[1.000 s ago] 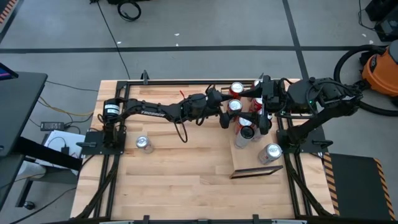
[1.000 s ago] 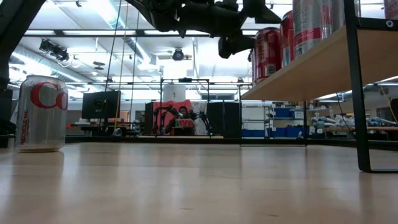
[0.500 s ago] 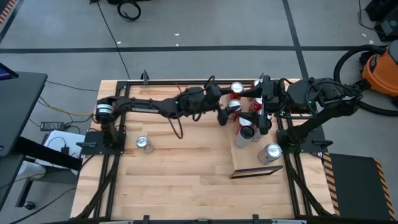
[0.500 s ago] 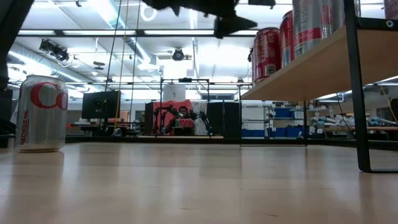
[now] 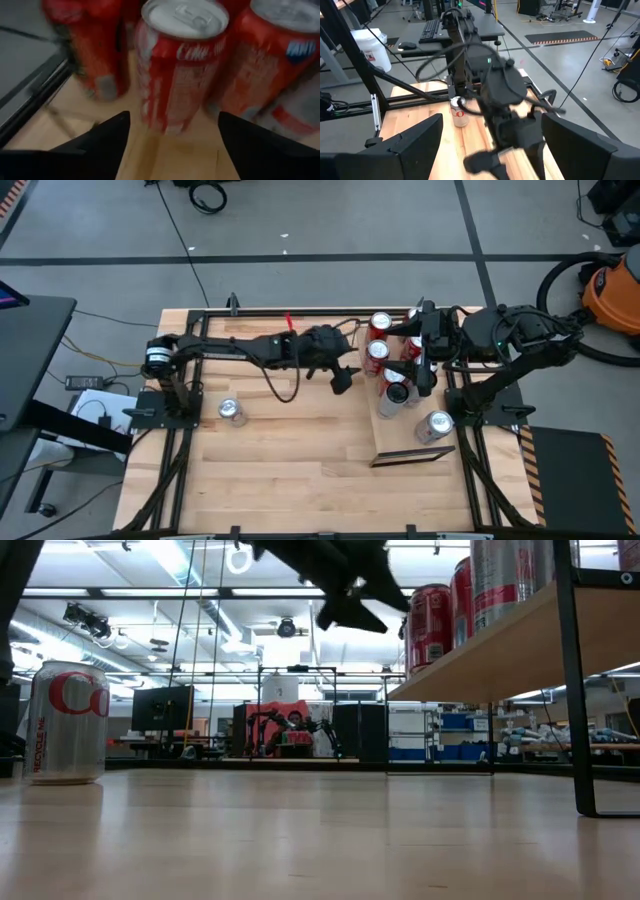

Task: Place canned beverage on shelf
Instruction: Put the red white soda can on the shelf aligned with the other red white soda can, then put the red silver soda can on the shelf aligned with the other red silver soda can

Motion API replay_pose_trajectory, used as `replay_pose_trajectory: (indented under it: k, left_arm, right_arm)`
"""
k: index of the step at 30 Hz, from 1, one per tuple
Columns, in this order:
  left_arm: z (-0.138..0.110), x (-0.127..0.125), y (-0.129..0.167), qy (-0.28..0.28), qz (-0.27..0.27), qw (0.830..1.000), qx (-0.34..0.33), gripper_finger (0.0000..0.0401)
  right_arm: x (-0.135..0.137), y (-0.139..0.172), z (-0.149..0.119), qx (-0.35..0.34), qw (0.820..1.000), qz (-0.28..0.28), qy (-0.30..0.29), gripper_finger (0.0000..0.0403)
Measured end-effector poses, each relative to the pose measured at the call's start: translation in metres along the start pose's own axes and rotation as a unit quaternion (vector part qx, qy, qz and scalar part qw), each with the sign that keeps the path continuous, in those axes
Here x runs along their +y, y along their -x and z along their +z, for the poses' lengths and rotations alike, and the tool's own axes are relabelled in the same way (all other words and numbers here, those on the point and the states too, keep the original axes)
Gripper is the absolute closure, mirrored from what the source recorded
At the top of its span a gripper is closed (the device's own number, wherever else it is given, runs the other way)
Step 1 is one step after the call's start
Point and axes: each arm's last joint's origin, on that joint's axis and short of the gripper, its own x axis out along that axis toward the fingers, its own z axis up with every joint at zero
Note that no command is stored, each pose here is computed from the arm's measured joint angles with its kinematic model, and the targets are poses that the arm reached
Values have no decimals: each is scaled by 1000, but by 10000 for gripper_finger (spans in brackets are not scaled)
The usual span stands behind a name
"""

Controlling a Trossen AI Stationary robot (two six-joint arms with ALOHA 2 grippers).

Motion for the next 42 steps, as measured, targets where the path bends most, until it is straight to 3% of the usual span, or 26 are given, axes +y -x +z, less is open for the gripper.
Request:
replay_pose_trajectory:
  k: [9, 19, 32, 37, 42]
  left_arm:
    - [-21, -3, -37, 15, 7, 1000, 9, 149]
    - [-21, -3, -41, 25, 19, 999, -13, 229]
    - [-19, -3, -44, 27, 17, 999, -28, 246]
    - [-4, -2, -8, 22, 17, 1000, -3, 246]
    - [-6, -2, 38, 37, -32, 992, 113, 246]
  right_arm:
    - [0, 0, 0, 0, 1000, 0, 0, 55]
    - [0, 0, 0, 0, 1000, 0, -2, 55]
    - [0, 0, 0, 0, 1000, -1, 1, 55]
    - [0, 0, 0, 0, 1000, -2, -2, 55]
    - [0, 0, 0, 0, 1000, -2, -8, 55]
